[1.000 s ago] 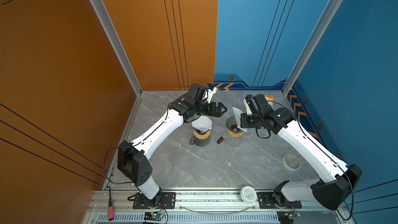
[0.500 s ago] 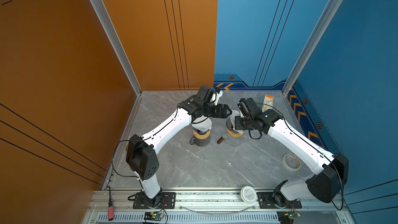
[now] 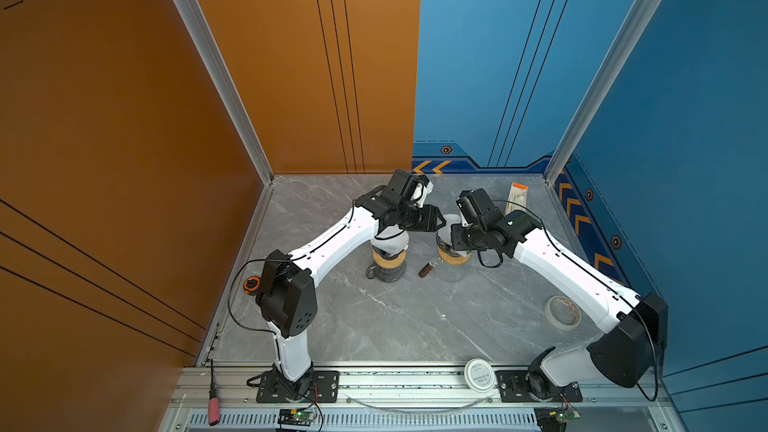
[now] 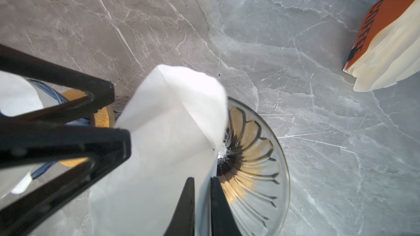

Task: Place the coffee filter in the dripper
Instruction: 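Lower the filter into the glass dripper and press it down with the right gripper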

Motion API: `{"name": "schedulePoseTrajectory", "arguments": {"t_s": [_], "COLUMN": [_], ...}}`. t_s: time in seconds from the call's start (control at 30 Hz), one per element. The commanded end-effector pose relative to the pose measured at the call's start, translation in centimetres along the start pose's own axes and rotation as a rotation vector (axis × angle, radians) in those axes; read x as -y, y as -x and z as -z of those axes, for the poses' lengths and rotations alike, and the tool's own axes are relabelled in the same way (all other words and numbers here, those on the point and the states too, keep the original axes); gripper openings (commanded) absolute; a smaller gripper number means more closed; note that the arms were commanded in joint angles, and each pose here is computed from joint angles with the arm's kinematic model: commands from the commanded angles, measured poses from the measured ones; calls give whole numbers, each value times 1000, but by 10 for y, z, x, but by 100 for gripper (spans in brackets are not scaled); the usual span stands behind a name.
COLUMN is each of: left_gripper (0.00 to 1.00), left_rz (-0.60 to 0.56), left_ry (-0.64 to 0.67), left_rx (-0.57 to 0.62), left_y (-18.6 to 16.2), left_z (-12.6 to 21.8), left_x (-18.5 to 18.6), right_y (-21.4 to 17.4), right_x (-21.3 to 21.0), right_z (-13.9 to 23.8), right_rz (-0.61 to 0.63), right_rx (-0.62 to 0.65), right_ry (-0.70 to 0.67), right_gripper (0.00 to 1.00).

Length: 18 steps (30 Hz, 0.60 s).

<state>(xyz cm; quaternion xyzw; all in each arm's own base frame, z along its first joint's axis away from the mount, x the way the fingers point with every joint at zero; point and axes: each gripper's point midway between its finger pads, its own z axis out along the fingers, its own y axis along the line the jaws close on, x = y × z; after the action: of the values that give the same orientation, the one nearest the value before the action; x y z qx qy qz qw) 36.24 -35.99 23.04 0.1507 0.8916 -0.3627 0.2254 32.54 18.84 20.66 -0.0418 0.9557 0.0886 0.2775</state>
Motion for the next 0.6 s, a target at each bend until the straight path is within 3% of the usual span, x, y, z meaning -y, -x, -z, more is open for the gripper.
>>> {"name": "schedulePoseTrajectory", "arguments": {"t_s": [0.0,0.57], "left_gripper": [49,38], "left_rz": [-26,-60], "left_ry": [-22,3], "left_rx": [-56,-131], "left_y": [-8,-15], "left_z": [-4,-10], "left_x": [7,0], "right_y": [10,12], "right_x": [3,31], "right_z": [8,2], "right_rz": [-9,15], "right_rx": [26,-28], "right_ry": [2,-126], "right_gripper": [23,34]}}
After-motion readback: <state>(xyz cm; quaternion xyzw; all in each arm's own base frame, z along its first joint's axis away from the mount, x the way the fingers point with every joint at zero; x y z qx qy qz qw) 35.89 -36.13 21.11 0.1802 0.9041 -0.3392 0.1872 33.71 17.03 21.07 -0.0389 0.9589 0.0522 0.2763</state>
